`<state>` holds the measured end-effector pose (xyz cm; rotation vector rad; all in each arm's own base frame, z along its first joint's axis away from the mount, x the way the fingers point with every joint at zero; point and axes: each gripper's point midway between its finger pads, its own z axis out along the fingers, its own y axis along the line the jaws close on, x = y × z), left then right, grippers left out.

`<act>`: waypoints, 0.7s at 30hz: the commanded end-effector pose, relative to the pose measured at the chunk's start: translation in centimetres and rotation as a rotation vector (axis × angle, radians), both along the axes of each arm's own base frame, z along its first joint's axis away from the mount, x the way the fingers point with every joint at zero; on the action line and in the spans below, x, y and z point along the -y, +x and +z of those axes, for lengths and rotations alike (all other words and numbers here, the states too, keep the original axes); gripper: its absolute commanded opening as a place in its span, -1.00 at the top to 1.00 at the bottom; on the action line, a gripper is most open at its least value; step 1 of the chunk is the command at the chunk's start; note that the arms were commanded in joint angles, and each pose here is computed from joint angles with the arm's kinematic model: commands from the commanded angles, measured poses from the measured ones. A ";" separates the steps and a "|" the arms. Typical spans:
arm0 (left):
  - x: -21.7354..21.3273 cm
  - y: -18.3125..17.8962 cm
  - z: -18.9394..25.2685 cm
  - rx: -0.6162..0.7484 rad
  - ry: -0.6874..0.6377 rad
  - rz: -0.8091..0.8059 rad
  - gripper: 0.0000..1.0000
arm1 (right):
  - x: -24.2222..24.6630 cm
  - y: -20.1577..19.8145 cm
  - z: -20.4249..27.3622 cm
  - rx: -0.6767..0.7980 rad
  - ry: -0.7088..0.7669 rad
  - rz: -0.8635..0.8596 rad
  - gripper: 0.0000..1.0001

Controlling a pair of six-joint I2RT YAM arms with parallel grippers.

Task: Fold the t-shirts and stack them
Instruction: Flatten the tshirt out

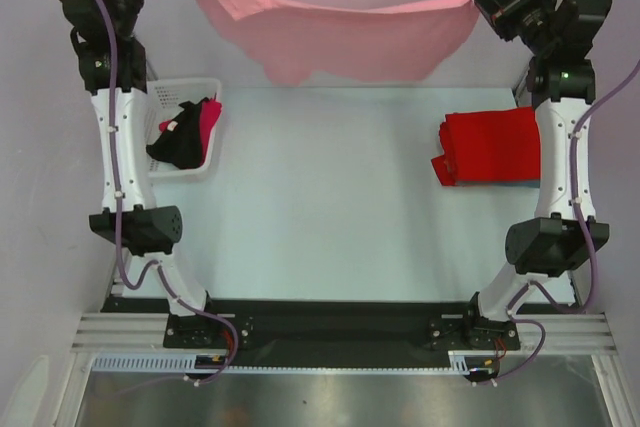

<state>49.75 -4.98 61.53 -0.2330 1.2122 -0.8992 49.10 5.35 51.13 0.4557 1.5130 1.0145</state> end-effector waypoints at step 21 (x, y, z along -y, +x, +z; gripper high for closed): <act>0.2 -15.2 -38.1 -0.590 -0.006 0.108 0.99 | -1.7 -4.5 -35.4 -0.552 0.046 0.152 1.00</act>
